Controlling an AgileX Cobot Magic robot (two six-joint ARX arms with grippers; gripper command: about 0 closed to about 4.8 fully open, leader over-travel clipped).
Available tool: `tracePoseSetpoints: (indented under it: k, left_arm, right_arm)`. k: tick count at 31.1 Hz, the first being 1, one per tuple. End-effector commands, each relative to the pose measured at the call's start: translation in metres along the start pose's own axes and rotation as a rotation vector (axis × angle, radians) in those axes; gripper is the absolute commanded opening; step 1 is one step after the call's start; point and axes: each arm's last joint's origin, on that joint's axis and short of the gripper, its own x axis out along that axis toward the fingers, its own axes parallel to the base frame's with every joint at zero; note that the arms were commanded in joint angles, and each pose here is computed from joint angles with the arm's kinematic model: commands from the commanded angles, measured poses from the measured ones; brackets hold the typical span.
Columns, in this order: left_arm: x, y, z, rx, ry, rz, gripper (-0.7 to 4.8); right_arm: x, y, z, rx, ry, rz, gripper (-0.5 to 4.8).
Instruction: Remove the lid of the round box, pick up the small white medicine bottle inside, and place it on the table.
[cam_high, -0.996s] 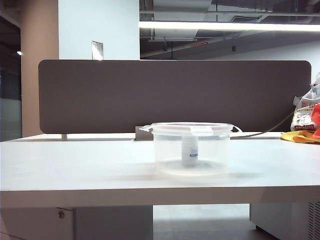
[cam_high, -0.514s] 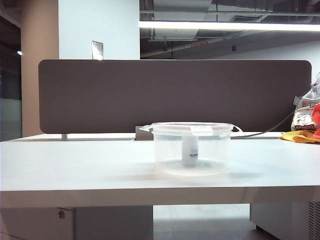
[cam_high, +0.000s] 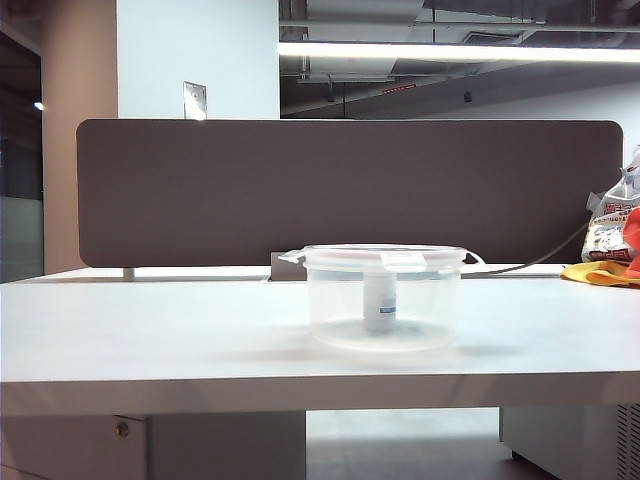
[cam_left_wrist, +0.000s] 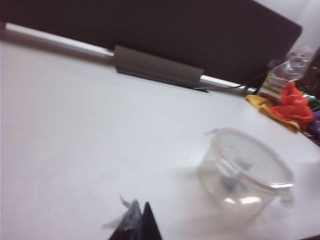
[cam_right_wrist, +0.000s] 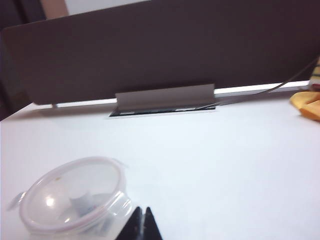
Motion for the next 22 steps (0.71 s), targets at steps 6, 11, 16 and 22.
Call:
tracePoseSetpoints:
  k: [6,11,16,22]
  left_arm:
    - [-0.003,-0.018,0.037,-0.007,0.016,-0.103,-0.06]
    - [0.008,-0.027,0.067,-0.01,0.074,-0.154,-0.06]
    - [0.025,-0.03,0.091,-0.022,0.14,-0.212,-0.06]
    - [0.043,-0.035,0.112,0.017,0.208,-0.266,-0.06]
  right_arm:
    - [0.021,0.001,0.019,0.037,0.134,0.053,-0.08]
    - [0.042,0.0,0.031,0.07,0.225,0.114,-0.08]
    - [0.061,-0.001,0.045,0.098,0.298,0.128,-0.08]
    - [0.073,0.001,0.059,0.122,0.345,0.195,-0.08]
